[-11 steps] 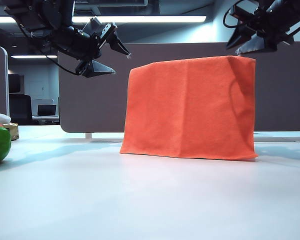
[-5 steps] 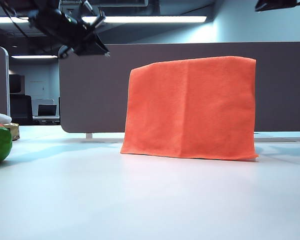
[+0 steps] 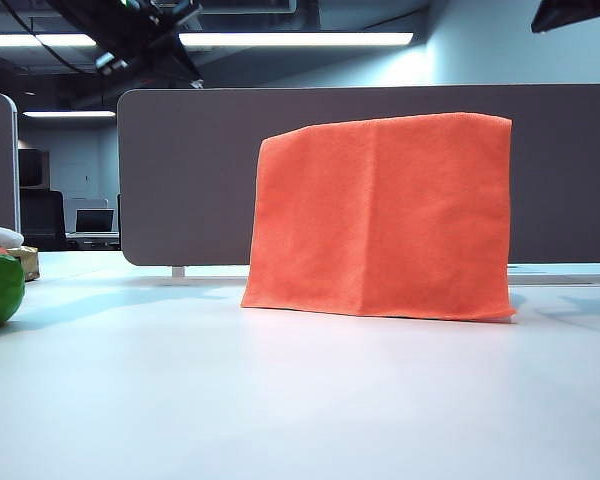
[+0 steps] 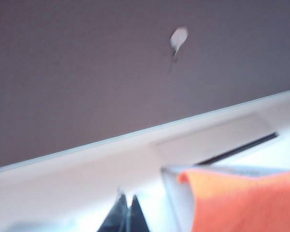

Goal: Pick up the cloth from the table and use it to cover the mirror.

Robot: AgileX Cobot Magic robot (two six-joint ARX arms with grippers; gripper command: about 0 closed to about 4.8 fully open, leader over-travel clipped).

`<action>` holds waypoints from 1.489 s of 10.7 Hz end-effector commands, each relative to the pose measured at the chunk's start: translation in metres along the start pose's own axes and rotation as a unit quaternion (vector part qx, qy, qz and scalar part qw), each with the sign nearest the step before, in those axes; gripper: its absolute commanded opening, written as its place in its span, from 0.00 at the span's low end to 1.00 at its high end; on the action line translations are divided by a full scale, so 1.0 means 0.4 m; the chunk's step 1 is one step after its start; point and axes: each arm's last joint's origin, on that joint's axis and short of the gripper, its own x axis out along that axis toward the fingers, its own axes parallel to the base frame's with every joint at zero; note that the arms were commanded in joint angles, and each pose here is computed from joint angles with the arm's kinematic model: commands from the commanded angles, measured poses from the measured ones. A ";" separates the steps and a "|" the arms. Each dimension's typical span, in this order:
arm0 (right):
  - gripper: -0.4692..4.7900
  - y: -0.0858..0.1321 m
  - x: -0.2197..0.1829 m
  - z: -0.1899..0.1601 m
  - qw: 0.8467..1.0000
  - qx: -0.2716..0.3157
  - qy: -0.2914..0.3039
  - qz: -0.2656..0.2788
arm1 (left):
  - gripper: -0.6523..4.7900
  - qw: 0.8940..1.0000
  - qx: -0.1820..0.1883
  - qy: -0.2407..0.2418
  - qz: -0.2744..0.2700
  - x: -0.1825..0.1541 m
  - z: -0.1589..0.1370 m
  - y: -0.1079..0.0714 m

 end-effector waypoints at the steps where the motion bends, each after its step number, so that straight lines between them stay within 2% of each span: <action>1: 0.08 0.009 -0.165 -0.007 0.998 -0.008 -0.044 -0.041 | 0.11 0.996 0.022 0.065 0.057 -0.127 0.034 -0.050; 2: 0.08 0.019 -0.343 -0.086 0.996 -0.009 -0.069 -0.064 | 0.11 0.995 0.038 0.039 0.080 -0.248 0.003 -0.099; 3: 0.08 0.023 -0.357 -0.099 0.996 -0.007 -0.069 -0.060 | 0.11 0.995 0.039 0.035 0.083 -0.259 -0.009 -0.103; 4: 0.08 0.036 -0.393 -0.141 0.996 -0.008 -0.069 -0.052 | 0.11 0.995 0.037 0.012 0.092 -0.307 -0.065 -0.120; 5: 0.08 0.059 -0.445 -0.237 0.995 -0.011 -0.090 -0.030 | 0.11 0.991 0.026 -0.042 0.125 -0.422 -0.218 -0.158; 6: 0.08 0.072 -0.485 -0.284 0.992 -0.003 -0.121 -0.031 | 0.11 0.985 0.040 -0.095 0.139 -0.500 -0.265 -0.188; 11: 0.08 0.082 -0.513 -0.337 0.988 0.029 -0.147 -0.027 | 0.11 0.978 0.049 -0.148 0.140 -0.570 -0.289 -0.217; 12: 0.08 0.085 -0.437 -0.555 0.993 0.063 -0.089 -0.037 | 0.11 0.980 -0.013 -0.147 0.136 -0.682 -0.606 -0.249; 13: 0.08 0.085 -0.437 -0.555 0.993 0.063 -0.088 -0.038 | 0.11 0.981 -0.016 -0.136 0.139 -0.678 -0.634 -0.246; 14: 0.08 0.086 -0.437 -0.556 0.994 0.059 -0.086 -0.034 | 0.11 0.980 -0.010 -0.061 0.188 -0.628 -0.758 -0.209; 15: 0.08 0.086 -0.437 -0.557 0.994 0.060 -0.085 -0.034 | 0.11 0.979 0.011 -0.062 0.191 -0.611 -0.786 -0.200; 16: 0.08 0.086 -0.437 -0.557 0.994 0.060 -0.084 -0.034 | 0.11 0.979 0.020 -0.065 0.192 -0.611 -0.784 -0.200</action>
